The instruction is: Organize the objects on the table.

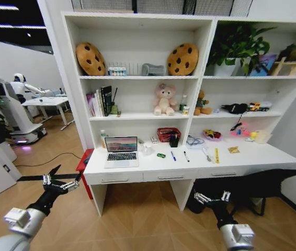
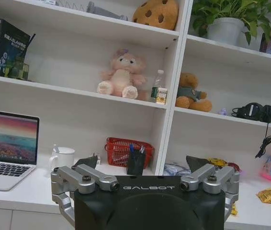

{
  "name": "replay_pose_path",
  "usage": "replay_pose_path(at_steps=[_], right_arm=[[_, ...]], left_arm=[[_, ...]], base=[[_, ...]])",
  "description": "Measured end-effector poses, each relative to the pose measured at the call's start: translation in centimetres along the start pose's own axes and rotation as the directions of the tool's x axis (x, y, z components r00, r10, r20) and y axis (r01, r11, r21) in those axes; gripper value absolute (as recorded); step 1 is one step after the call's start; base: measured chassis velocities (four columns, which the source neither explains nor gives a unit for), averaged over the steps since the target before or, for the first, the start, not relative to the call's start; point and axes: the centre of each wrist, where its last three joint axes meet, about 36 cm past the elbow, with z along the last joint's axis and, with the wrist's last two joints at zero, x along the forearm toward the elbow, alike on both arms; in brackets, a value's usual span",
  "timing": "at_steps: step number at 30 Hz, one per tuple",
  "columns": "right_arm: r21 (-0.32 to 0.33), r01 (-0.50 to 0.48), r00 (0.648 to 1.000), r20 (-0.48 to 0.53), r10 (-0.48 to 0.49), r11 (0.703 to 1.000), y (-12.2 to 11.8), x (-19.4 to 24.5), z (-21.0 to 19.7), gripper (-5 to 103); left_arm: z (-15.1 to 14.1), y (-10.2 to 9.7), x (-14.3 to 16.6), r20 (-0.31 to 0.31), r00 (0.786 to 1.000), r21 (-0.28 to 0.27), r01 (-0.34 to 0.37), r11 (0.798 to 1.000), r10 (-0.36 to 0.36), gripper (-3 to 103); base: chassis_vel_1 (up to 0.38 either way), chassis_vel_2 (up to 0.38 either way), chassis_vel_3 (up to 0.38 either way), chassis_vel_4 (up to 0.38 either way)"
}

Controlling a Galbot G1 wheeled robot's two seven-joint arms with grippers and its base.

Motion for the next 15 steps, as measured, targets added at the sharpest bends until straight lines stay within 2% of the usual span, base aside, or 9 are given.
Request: replay_pose_path(at_steps=[3, 5, 7, 8, 9, 10, 12, 14, 15], right_arm=[[-0.010, -0.004, 1.000, 0.010, 0.004, 1.000, -0.6, -0.1, -0.2, 100], [-0.011, -0.008, 1.000, 0.016, 0.009, 1.000, -1.1, -0.2, -0.4, 100], [-0.009, -0.009, 1.000, 0.019, 0.009, 1.000, -1.2, -0.3, -0.4, 100], [-0.009, -0.009, 1.000, 0.019, 0.009, 1.000, -1.2, -0.3, -0.4, 100], [-0.013, -0.010, 1.000, 0.018, 0.010, 1.000, -1.1, -0.3, -0.4, 100], [-0.016, -0.010, 1.000, 0.016, 0.010, 1.000, -1.0, -0.3, -0.4, 100], [-0.022, -0.009, 1.000, 0.011, 0.009, 1.000, -0.7, -0.2, -0.3, 100], [-0.031, -0.009, 1.000, 0.005, 0.009, 0.999, -0.4, -0.2, -0.2, 100], [-0.031, -0.009, 1.000, 0.005, 0.009, 0.999, -0.4, -0.2, -0.2, 100]], left_arm=[[1.5, 1.2, 1.0, -0.021, 0.999, -0.033, 0.023, 0.999, -0.024, 100], [2.2, 2.5, 1.9, -0.030, 0.999, -0.088, 0.023, 0.996, -0.026, 99], [2.0, 4.1, 2.5, -0.029, 0.999, -0.180, 0.009, 0.984, -0.015, 99], [2.0, 4.1, 2.5, -0.029, 0.999, -0.180, 0.009, 0.984, -0.015, 99], [1.8, 5.0, 2.7, -0.026, 1.000, -0.256, 0.007, 0.967, -0.014, 99], [1.7, 5.2, 2.7, -0.026, 1.000, -0.272, 0.009, 0.962, -0.016, 99], [1.6, 4.9, 2.7, -0.021, 0.999, -0.247, 0.023, 0.969, -0.029, 99], [1.4, 2.7, 2.7, -0.049, 0.997, -0.079, 0.056, 0.995, -0.060, 99], [1.4, 2.7, 2.7, -0.049, 0.997, -0.079, 0.056, 0.995, -0.060, 99]], base=[[0.000, 0.000, 0.000, 0.000], [0.000, 0.000, 0.000, 0.000], [0.000, 0.000, 0.000, 0.000], [0.000, 0.000, 0.000, 0.000], [0.000, 0.000, 0.000, 0.000], [0.000, 0.000, 0.000, 0.000], [0.000, 0.000, 0.000, 0.000], [0.000, 0.000, 0.000, 0.000], [0.000, 0.000, 0.000, 0.000]])
